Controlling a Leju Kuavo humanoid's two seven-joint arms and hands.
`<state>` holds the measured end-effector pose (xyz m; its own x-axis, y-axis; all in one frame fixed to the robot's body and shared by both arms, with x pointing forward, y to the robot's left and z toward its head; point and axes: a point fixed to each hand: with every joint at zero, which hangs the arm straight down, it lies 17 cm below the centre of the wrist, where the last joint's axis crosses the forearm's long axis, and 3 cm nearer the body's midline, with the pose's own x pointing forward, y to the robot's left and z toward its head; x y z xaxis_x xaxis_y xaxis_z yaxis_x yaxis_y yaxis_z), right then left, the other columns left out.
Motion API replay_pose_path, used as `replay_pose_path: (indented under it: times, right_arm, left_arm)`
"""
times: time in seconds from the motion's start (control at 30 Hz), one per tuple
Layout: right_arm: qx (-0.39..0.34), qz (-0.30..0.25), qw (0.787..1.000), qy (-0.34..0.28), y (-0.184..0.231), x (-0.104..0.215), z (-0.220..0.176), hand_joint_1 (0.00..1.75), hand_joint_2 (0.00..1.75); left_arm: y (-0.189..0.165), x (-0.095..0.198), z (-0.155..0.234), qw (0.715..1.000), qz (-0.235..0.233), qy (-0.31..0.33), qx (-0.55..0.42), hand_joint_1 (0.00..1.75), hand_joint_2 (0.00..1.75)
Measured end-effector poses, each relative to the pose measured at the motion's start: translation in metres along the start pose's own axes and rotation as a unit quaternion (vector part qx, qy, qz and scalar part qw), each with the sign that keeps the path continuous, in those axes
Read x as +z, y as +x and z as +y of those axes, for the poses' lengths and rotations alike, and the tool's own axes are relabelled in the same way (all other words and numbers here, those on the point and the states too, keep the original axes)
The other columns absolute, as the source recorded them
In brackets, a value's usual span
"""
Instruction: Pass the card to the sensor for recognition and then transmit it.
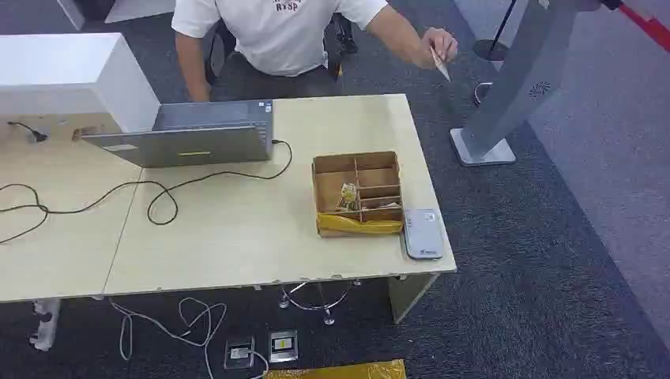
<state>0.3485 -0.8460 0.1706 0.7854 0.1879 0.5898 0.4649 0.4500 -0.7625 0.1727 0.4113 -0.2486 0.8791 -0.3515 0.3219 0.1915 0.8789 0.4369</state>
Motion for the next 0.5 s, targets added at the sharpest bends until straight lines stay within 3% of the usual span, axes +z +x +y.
replay_pose_path:
  times: [0.2, 0.23, 0.27, 0.3, 0.5]
  right_arm:
    - [-0.001, -0.002, 1.0, -0.001, 0.003, 0.0, -0.002, 0.0, 1.75]
    - [-0.018, -0.059, 0.998, -0.016, 0.054, 0.001, -0.024, 0.0, 1.75]
    - [-0.041, -0.158, 0.986, -0.044, 0.136, 0.014, -0.058, 0.0, 1.75]
    - [-0.056, -0.202, 0.976, -0.055, 0.171, 0.024, -0.073, 0.0, 1.75]
    - [-0.075, -0.356, 0.929, -0.072, 0.291, 0.08, -0.094, 0.0, 1.75]
  left_arm:
    - [0.0, 0.0, 0.0, 1.0, 0.0, 0.0, 0.0, 0.0, 0.0]
    - [0.002, -0.001, 0.002, 1.0, -0.003, 0.006, 0.0, 0.0, 0.0]
    - [0.006, -0.001, 0.004, 1.0, -0.013, 0.012, -0.001, 0.0, 0.0]
    - [0.01, -0.001, 0.005, 1.0, -0.021, 0.014, -0.003, 0.0, 0.0]
    - [0.021, -0.001, 0.004, 0.999, -0.049, 0.014, -0.012, 0.0, 0.0]
